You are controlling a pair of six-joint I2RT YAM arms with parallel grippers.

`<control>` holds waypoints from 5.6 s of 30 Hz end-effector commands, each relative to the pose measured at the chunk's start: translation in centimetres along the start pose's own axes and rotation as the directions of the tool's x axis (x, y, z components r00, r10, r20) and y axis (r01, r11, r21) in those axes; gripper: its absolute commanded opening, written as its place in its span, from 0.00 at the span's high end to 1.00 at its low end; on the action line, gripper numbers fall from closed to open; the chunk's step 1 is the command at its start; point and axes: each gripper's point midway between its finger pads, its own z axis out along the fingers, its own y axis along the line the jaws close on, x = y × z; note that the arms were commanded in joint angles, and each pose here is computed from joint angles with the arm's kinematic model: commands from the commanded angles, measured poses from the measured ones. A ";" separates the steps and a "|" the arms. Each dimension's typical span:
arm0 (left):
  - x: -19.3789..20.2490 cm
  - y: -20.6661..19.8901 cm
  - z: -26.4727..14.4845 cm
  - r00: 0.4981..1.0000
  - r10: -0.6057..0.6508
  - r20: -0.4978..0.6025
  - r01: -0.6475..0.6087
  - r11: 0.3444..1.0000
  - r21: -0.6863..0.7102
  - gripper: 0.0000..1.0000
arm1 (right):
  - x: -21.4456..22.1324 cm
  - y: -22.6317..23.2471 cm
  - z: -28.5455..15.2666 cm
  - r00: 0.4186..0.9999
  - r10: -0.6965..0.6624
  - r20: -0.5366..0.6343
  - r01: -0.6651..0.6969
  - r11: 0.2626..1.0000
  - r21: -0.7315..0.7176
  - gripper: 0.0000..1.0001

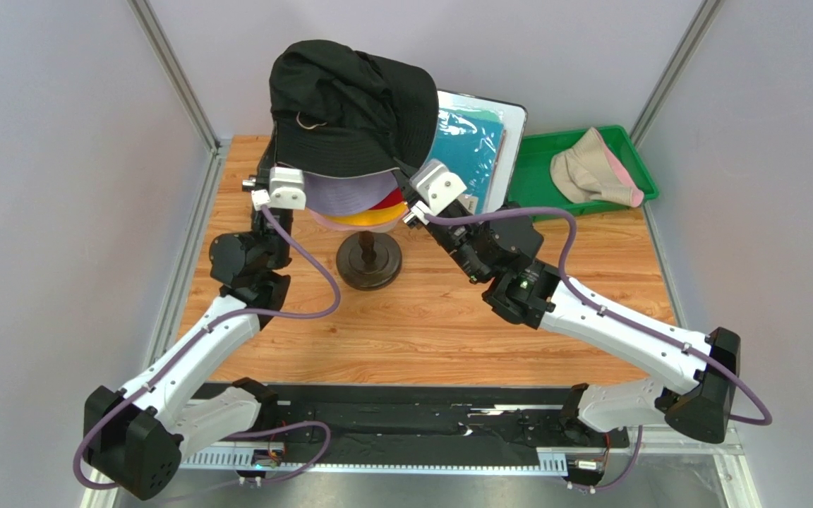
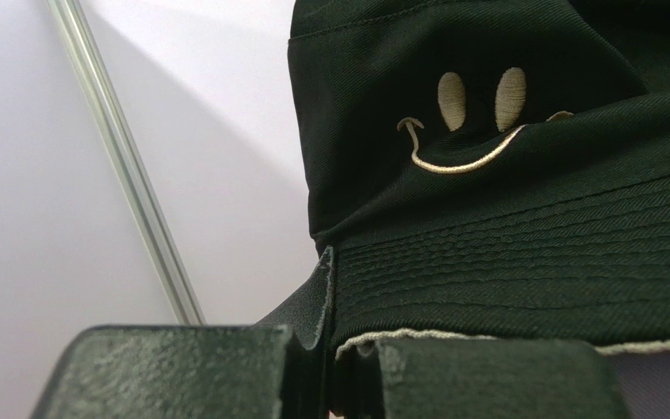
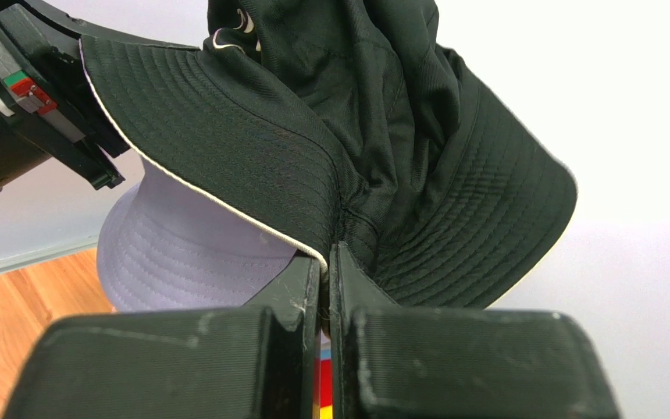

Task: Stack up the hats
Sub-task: Stack the hat on the hat.

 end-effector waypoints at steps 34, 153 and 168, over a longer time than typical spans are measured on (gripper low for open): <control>2.7 2.1 -3.1 0.995 0.023 -0.093 -0.028 0.998 -0.057 1.00 | -6.6 -4.8 -5.3 0.968 0.251 0.030 -0.252 0.967 0.037 0.98; 6.2 -3.8 -7.6 0.961 0.143 -0.238 -0.122 0.987 0.101 1.00 | 11.2 -5.3 0.6 0.232 0.914 -0.332 -0.943 0.295 0.155 1.00; 7.5 -5.7 -11.8 0.969 -0.008 -0.245 0.054 0.982 0.179 1.00 | 15.2 -3.8 -1.4 0.157 0.935 -0.318 -0.947 0.234 0.221 1.00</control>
